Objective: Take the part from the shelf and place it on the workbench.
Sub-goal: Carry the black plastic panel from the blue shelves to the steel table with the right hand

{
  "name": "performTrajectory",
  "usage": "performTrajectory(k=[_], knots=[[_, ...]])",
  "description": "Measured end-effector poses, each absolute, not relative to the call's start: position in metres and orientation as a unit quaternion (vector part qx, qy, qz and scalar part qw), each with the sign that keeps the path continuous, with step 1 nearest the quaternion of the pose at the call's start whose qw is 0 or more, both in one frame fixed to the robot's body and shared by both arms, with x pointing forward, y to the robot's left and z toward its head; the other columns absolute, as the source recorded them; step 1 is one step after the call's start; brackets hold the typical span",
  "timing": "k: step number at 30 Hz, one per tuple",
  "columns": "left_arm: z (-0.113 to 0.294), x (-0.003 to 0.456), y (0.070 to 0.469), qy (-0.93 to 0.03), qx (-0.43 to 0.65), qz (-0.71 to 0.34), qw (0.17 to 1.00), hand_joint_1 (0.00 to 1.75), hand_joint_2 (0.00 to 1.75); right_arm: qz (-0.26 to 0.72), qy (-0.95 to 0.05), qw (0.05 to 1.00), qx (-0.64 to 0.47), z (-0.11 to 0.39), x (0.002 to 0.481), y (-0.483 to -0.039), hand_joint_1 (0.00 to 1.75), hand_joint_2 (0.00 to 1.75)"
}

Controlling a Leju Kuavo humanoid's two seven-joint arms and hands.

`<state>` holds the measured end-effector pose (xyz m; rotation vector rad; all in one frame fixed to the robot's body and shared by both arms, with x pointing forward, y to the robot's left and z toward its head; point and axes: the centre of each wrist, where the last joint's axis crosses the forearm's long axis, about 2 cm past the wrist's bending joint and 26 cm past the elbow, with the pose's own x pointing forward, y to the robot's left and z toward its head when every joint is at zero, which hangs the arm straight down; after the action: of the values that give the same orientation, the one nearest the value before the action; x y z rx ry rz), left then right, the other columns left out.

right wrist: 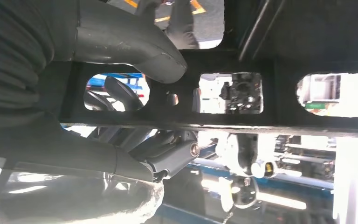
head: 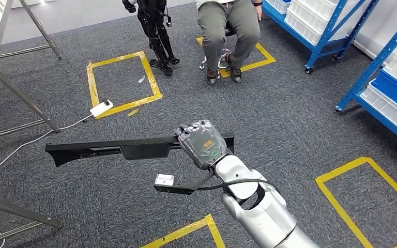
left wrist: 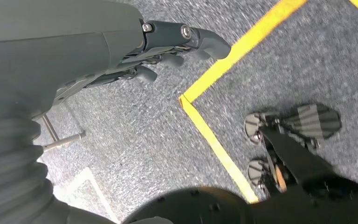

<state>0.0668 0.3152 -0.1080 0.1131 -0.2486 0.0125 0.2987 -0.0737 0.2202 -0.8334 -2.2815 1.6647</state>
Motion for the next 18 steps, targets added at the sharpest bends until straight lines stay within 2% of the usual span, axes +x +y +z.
performTrajectory(k=[18], knots=[[-0.1088,0.0611,0.3173,-0.116,0.058,0.012,0.991,0.00,1.75,0.570,-0.770,0.090,-0.271,0.2168,0.2952,-0.0714,1.71,1.75]])
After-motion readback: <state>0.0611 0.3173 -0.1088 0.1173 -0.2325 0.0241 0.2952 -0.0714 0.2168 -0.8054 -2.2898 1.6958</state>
